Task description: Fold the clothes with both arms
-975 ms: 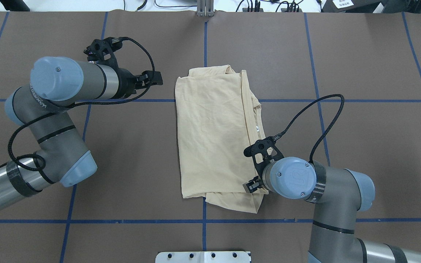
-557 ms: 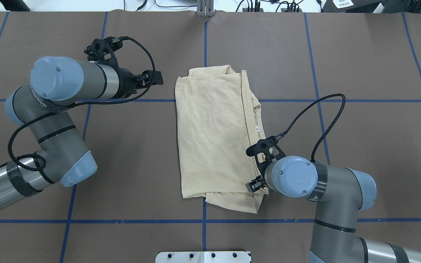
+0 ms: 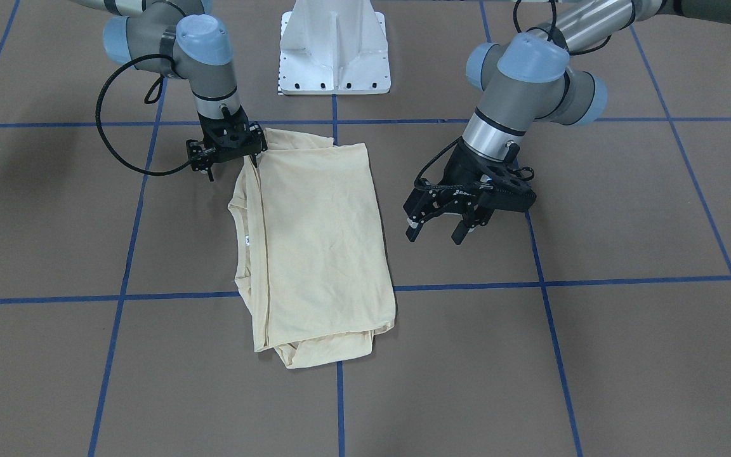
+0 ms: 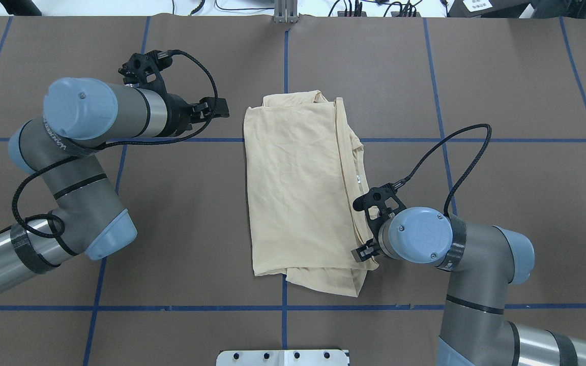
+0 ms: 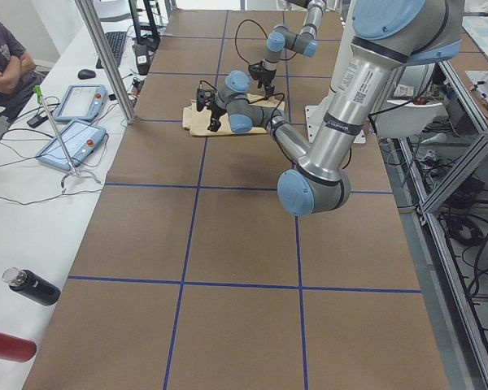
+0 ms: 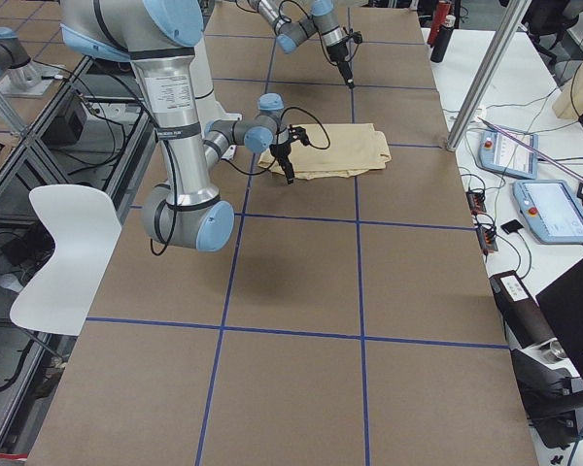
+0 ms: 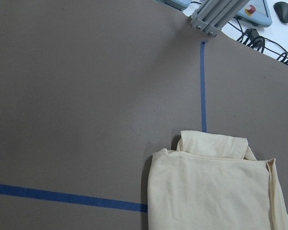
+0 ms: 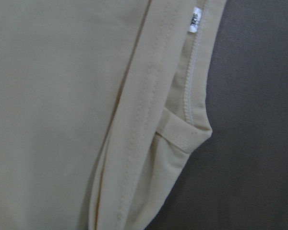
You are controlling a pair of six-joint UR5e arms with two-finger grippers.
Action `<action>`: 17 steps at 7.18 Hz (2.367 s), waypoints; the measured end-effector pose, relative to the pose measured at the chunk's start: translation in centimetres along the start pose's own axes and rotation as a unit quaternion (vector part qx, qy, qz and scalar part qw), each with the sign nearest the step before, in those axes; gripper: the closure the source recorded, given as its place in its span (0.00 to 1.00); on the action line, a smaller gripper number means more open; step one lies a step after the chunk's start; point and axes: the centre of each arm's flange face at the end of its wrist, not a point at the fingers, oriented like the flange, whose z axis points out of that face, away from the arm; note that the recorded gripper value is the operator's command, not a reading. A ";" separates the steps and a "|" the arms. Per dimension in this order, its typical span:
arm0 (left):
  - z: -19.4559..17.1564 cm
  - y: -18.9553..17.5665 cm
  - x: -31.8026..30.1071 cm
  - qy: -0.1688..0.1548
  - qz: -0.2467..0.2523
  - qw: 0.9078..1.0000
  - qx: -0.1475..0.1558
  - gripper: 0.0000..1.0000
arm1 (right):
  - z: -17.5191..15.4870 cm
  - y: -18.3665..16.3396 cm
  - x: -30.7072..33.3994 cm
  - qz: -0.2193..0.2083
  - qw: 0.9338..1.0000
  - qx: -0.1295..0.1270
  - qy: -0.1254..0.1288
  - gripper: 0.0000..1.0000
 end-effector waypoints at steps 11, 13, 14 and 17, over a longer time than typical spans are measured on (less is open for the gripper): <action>-3.1 0.4 2.1 0.036 0.007 0.999 -0.004 0.00 | -3.8 -14.2 7.1 0.018 0.999 0.043 -0.007 0.00; -3.6 0.4 2.5 0.042 0.009 0.999 -0.002 0.00 | -1.0 -17.5 6.1 0.018 0.999 0.048 -0.007 0.00; -3.6 0.4 2.7 0.043 0.010 0.999 -0.002 0.00 | 0.5 -18.3 5.9 0.017 0.999 0.050 -0.009 0.00; -4.1 0.5 3.1 0.049 0.011 0.999 -0.001 0.00 | 2.4 -18.6 5.3 0.011 0.999 0.042 -0.008 0.00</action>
